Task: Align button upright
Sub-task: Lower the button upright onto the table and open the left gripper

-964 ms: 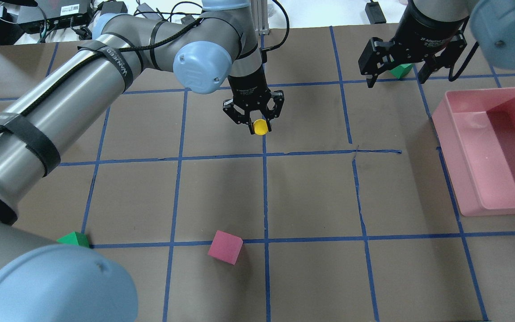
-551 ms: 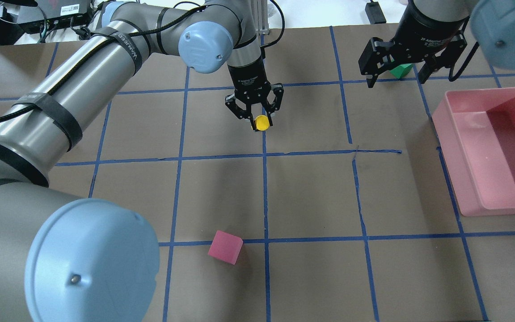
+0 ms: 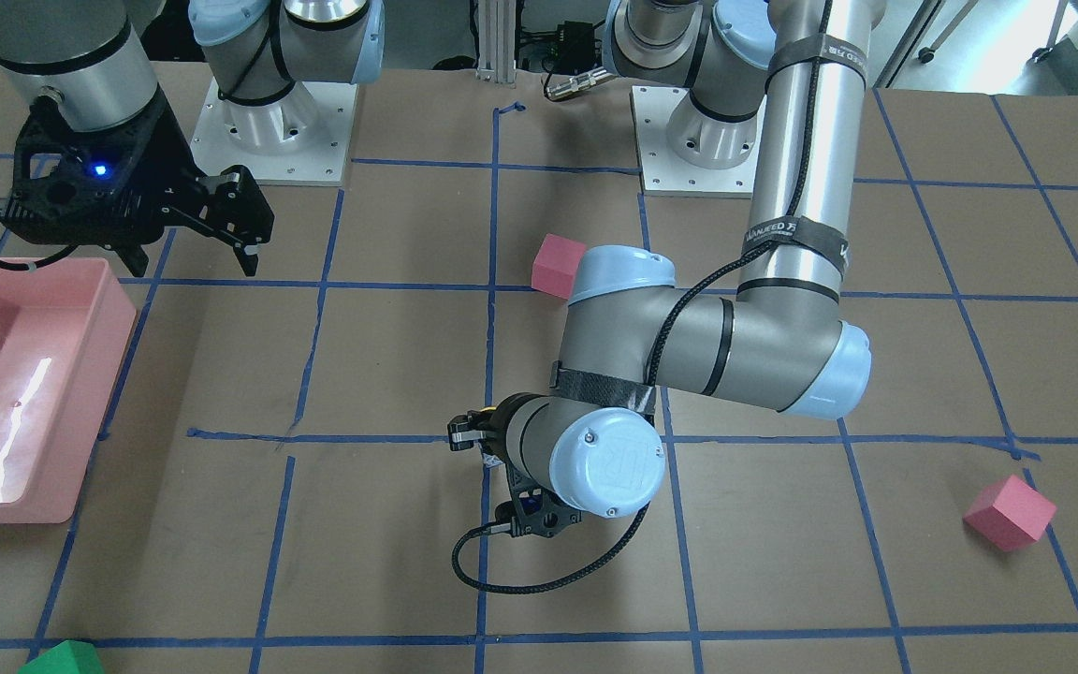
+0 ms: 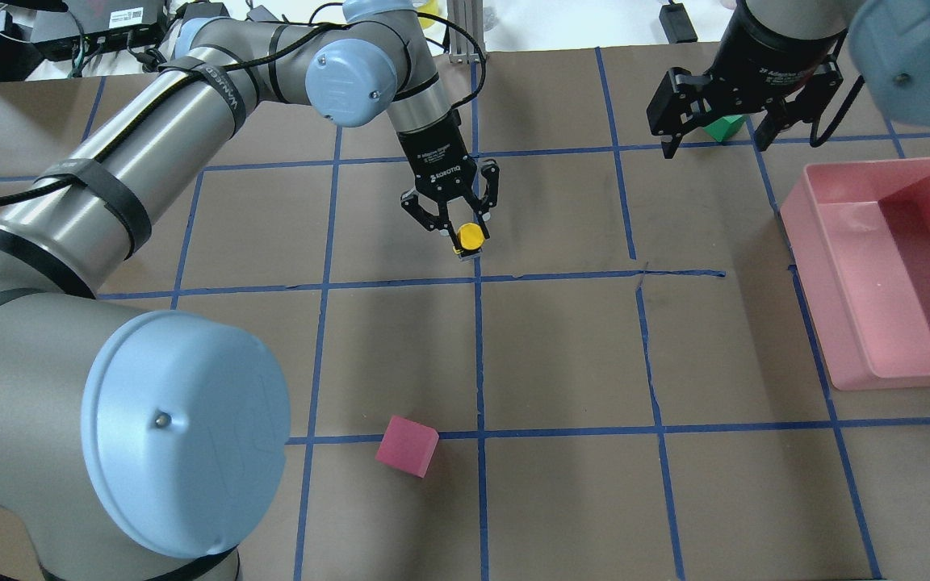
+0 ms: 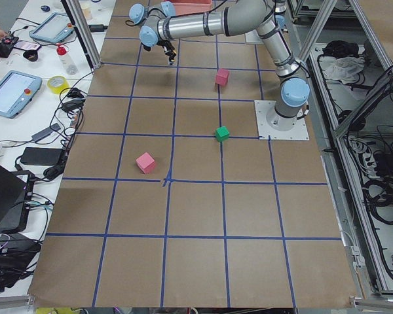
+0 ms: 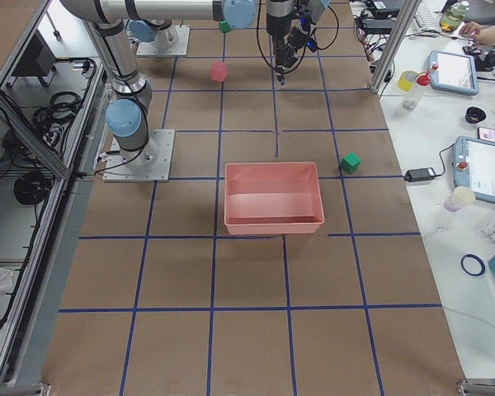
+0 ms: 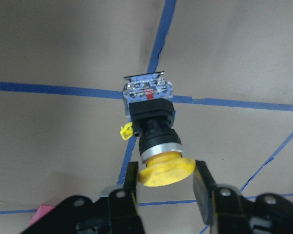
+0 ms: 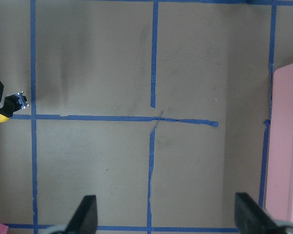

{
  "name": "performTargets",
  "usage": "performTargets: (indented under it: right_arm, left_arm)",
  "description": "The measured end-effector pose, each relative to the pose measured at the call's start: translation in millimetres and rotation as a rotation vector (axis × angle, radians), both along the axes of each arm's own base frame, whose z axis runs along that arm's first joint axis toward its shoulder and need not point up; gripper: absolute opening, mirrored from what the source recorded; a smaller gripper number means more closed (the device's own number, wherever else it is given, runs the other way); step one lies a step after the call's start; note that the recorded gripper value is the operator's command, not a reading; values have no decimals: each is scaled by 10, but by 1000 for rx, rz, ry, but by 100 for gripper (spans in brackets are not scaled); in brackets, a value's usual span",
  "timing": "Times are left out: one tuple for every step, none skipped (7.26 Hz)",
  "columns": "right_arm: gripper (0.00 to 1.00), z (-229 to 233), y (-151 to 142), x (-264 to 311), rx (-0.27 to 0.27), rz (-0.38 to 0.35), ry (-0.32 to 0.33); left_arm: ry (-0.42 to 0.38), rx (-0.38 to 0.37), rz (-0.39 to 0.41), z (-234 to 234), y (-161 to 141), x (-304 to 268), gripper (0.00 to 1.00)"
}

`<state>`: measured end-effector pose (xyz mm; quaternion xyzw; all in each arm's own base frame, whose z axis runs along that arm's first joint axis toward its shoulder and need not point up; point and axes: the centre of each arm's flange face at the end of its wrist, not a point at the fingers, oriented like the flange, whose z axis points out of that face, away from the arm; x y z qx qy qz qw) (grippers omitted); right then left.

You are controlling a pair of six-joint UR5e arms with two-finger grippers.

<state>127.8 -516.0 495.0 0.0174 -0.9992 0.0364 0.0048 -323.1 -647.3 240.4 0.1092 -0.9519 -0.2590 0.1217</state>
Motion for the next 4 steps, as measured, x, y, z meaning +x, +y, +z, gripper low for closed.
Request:
performTargets:
  right_arm:
    - [100, 1, 0, 0, -1, 0, 0]
    - [100, 1, -1, 1, -1, 0, 0]
    - [100, 1, 0, 2, -1, 0, 0]
    - [100, 1, 0, 2, -1, 0, 0]
  left_arm:
    - [5, 12, 6, -48, 2, -5, 0]
    - [6, 19, 9, -86, 0, -5, 0]
    - [6, 24, 10, -126, -2, -6, 0]
    - [5, 28, 9, -169, -2, -6, 3]
